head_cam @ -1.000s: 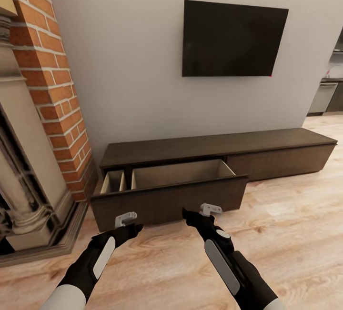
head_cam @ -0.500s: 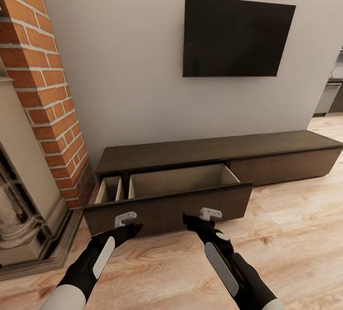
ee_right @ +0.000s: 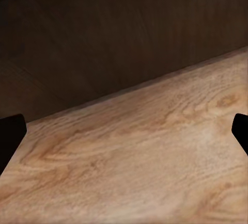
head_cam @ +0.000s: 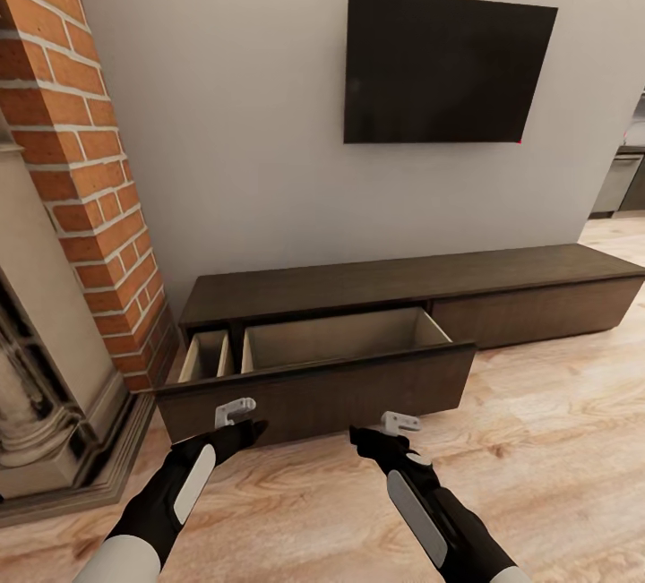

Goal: Place each of the two pumpkins and all three candles from the living room inside a cabinet in the living room (use any cabinet), then make sure every cabinet is closed, and position the cauldron so it is next to a table in the living room.

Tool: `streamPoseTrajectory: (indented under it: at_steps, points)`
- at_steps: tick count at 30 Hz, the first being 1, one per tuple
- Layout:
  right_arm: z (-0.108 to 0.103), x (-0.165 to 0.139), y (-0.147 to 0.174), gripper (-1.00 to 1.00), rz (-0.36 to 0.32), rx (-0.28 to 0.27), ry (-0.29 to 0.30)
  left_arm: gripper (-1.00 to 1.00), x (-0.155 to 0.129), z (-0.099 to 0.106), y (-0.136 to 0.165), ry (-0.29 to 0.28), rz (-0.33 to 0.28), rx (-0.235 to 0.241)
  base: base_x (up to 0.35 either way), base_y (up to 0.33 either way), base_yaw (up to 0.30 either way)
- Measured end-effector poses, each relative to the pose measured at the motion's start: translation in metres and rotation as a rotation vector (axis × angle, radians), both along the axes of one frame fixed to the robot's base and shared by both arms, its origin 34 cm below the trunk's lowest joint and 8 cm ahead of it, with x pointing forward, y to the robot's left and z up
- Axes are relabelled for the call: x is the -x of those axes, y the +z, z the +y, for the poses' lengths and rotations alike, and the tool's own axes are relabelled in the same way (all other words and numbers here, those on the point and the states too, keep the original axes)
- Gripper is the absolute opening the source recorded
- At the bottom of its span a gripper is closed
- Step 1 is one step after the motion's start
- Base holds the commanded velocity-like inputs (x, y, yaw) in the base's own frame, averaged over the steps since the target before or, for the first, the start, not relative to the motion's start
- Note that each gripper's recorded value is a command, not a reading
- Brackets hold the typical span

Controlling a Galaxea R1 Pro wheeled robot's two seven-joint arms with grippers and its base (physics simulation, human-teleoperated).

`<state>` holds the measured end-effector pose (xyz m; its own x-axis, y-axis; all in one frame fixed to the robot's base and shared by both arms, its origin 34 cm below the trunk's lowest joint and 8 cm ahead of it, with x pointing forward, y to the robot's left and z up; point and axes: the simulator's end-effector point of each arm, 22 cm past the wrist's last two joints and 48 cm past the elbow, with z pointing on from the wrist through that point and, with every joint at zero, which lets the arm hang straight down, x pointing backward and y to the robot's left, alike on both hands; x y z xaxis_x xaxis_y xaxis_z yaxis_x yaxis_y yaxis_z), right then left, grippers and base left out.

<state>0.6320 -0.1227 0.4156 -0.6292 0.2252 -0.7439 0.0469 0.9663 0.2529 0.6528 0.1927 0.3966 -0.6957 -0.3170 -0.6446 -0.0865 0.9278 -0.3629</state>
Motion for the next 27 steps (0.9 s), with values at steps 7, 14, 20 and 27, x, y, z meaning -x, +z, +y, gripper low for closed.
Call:
streamPoseTrajectory:
  at_steps: [7, 14, 20, 27]
  points:
    - [-0.001, 0.000, -0.006, 1.00, 0.004, 0.005, 0.001, 1.00, 0.001, 0.001, -0.010, 0.003, 0.014, -0.002, 0.000, 0.000, 0.000]
    - [0.006, -0.009, 0.004, 1.00, -0.027, -0.017, 0.006, 1.00, 0.005, 0.001, -0.027, 0.004, 0.044, -0.004, 0.000, 0.000, 0.000]
    - [0.010, -0.013, 0.004, 1.00, -0.035, -0.032, 0.009, 1.00, 0.008, -0.001, -0.041, 0.001, 0.065, -0.006, 0.000, 0.000, 0.000]
    - [0.011, -0.011, -0.011, 1.00, -0.012, -0.033, 0.006, 1.00, 0.009, 0.002, -0.055, 0.008, 0.076, -0.008, 0.000, 0.000, 0.000]
